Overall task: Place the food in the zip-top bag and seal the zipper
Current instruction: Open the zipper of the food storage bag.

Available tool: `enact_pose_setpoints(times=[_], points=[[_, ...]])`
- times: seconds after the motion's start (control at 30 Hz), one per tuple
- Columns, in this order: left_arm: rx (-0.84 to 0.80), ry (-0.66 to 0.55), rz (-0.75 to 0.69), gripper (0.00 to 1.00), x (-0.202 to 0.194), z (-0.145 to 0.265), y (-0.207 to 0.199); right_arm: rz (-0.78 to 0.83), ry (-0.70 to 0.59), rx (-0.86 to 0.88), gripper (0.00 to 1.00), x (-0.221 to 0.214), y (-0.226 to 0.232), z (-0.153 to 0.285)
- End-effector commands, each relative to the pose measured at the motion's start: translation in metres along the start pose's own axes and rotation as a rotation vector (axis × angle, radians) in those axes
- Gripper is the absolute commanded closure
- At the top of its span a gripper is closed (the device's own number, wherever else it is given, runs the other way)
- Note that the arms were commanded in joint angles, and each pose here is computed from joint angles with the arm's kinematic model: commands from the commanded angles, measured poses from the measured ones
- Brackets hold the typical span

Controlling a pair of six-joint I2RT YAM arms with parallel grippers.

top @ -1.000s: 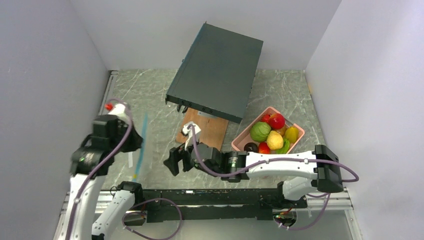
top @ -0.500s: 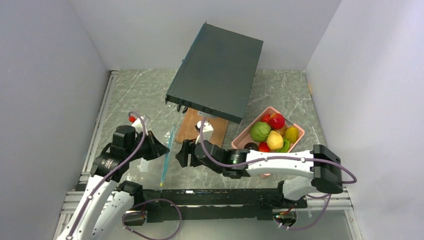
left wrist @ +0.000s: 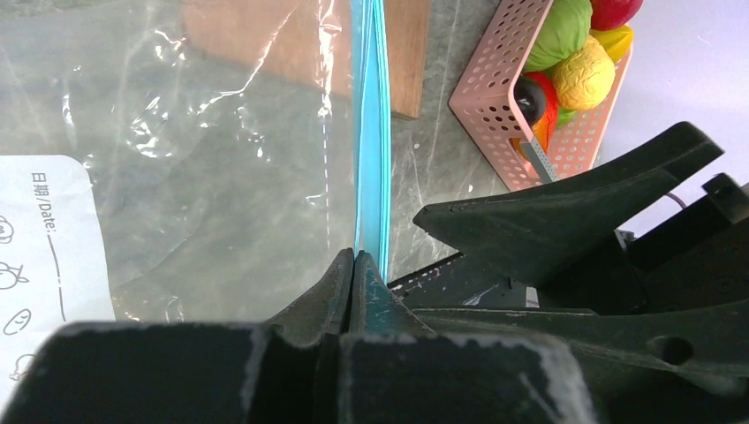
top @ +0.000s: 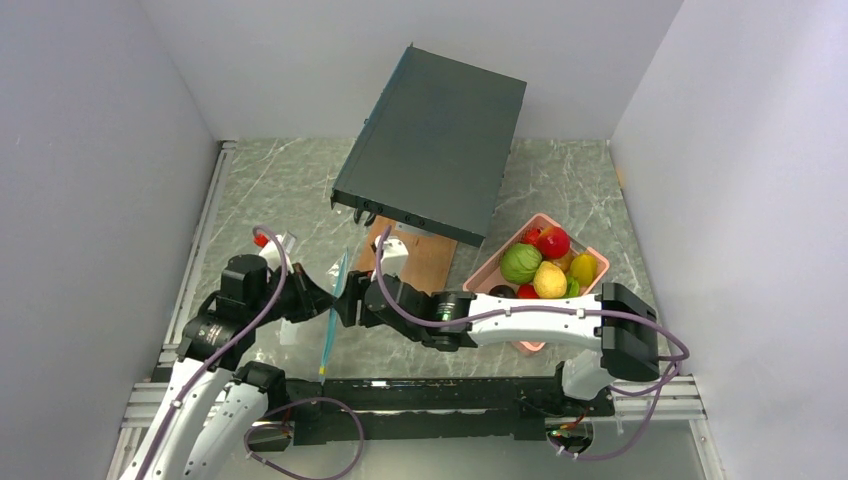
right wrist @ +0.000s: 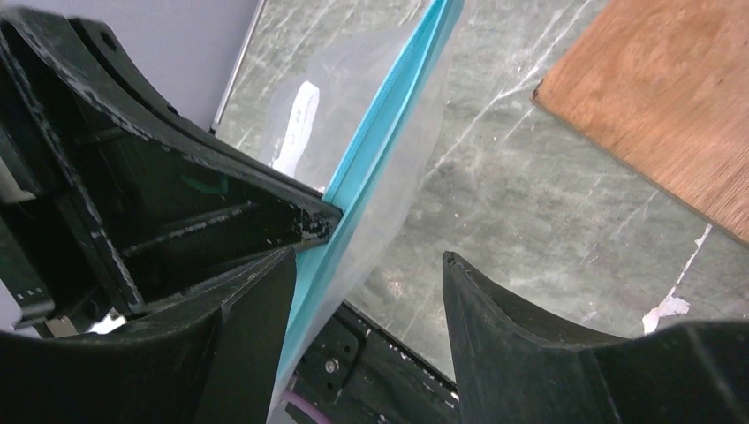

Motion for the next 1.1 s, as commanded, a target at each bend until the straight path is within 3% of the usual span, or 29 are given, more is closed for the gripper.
enact_pose_setpoints(times=[0.0,0.13,0.37,0.53,0.63,0.7,1.07], points=[[-0.025,-0.014,-0.007,1.00,0.001,0.002,-0.004,-0.019,-0.073,-0.020,0.37,0.017,0.016,-0.002],[-0.017,-0.027,-0.013,1.00,0.004,0.008,-0.006,-0.010,-0.090,-0.031,0.39,0.015,0.014,-0.010],[0.010,-0.042,-0.029,1.00,0.007,0.016,-0.008,0.050,-0.086,-0.123,0.52,0.003,0.006,-0.024],[0.064,-0.050,-0.031,1.00,0.009,0.018,-0.003,0.071,-0.072,-0.122,0.72,-0.002,0.011,-0.030],[0.105,-0.046,-0.047,1.00,0.011,0.022,-0.001,0.068,-0.064,-0.081,0.96,-0.003,0.021,-0.031],[0.129,-0.032,-0.071,1.00,0.010,0.022,0.002,0.053,-0.061,-0.036,1.00,-0.003,0.029,-0.030],[0.296,0.012,-0.142,0.50,0.014,0.031,0.017,-0.037,-0.060,0.061,1.00,0.004,0.057,-0.030]])
Point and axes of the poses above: each gripper's point midway between its finger pads, its own z axis back along the fingers, its own y axis along the line the jaws close on, x = y × z, the point moved 7 cm from there along z, back along the fingers, and after that the axes turned 9 degrees about -z, right-handed, at the moved point
